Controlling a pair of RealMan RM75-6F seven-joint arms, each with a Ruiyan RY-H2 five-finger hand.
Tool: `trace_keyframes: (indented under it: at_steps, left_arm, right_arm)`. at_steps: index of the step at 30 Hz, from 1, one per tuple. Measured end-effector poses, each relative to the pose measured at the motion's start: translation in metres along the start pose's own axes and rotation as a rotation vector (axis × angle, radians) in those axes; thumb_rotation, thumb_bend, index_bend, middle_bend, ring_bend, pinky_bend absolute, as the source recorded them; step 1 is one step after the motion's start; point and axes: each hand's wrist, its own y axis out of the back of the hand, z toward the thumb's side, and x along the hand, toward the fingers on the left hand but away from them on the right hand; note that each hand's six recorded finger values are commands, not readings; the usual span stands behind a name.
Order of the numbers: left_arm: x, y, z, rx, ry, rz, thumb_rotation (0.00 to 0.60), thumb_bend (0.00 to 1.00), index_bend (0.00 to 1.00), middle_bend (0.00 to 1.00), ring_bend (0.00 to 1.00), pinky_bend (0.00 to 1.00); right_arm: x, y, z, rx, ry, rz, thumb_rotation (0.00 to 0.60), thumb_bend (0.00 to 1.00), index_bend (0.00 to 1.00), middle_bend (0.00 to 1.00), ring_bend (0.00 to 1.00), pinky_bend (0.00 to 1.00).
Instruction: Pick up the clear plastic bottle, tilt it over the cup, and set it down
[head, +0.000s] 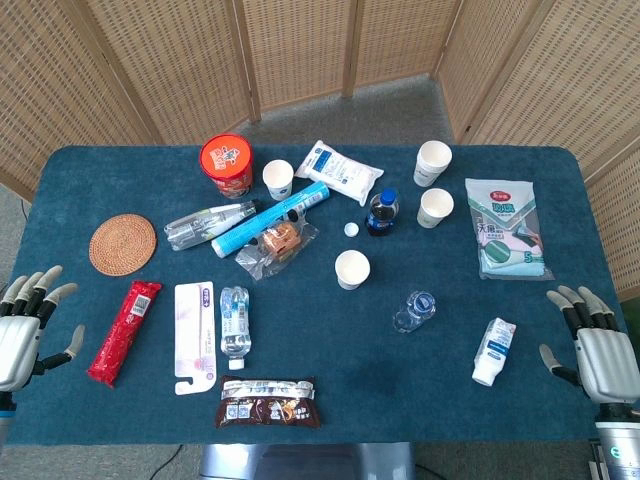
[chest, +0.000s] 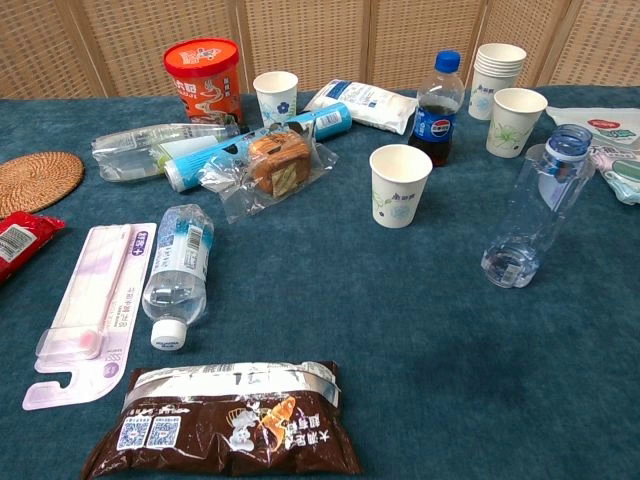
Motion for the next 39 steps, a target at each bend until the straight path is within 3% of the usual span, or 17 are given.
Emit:
trace_keyframes:
  at_steps: [13,15,18,21,26,34,39]
  left_arm:
    - [-0.007,0.005,0.0,-0.021,-0.015,0.002,0.321,0.5,0.2,0.09,0.07,0.0]
    - [-0.008,0.007,0.002,-0.028,-0.025,0.005,0.323,0.5,0.23,0.13,0.11,0.02]
    - [-0.007,0.013,0.005,-0.044,-0.05,0.043,0.331,0.5,0.29,0.22,0.22,0.12]
    - [-0.008,0.018,0.007,-0.075,-0.075,0.079,0.332,0.49,0.29,0.22,0.22,0.14]
    - [-0.007,0.016,0.008,-0.083,-0.087,0.067,0.331,0.49,0.29,0.22,0.22,0.15]
    - [-0.006,0.013,0.008,-0.085,-0.091,0.046,0.328,0.49,0.29,0.23,0.22,0.15]
    - [-0.006,0.015,0.01,-0.094,-0.097,0.054,0.331,0.5,0.29,0.22,0.22,0.15]
  right_arm:
    - [0.002,-0.008,0.0,-0.107,0.006,0.032,0.6,0.36,0.11,0.1,0.02,0.14]
    - [0.001,-0.01,0.001,-0.141,0.009,0.04,0.6,0.35,0.09,0.08,0.01,0.14]
    - [0.0,-0.015,0.004,-0.214,0.015,0.064,0.6,0.35,0.05,0.04,0.0,0.14]
    - [-0.003,-0.023,0.007,-0.301,0.024,0.102,0.6,0.33,0.01,0.0,0.0,0.11]
    - [-0.012,-0.038,0.017,-0.463,0.044,0.181,0.6,0.27,0.0,0.0,0.0,0.03]
    - [-0.028,-0.06,0.037,-0.717,0.081,0.282,0.6,0.27,0.0,0.0,0.0,0.01]
    - [-0.039,-0.073,0.047,-0.804,0.104,0.322,0.6,0.27,0.0,0.0,0.0,0.01]
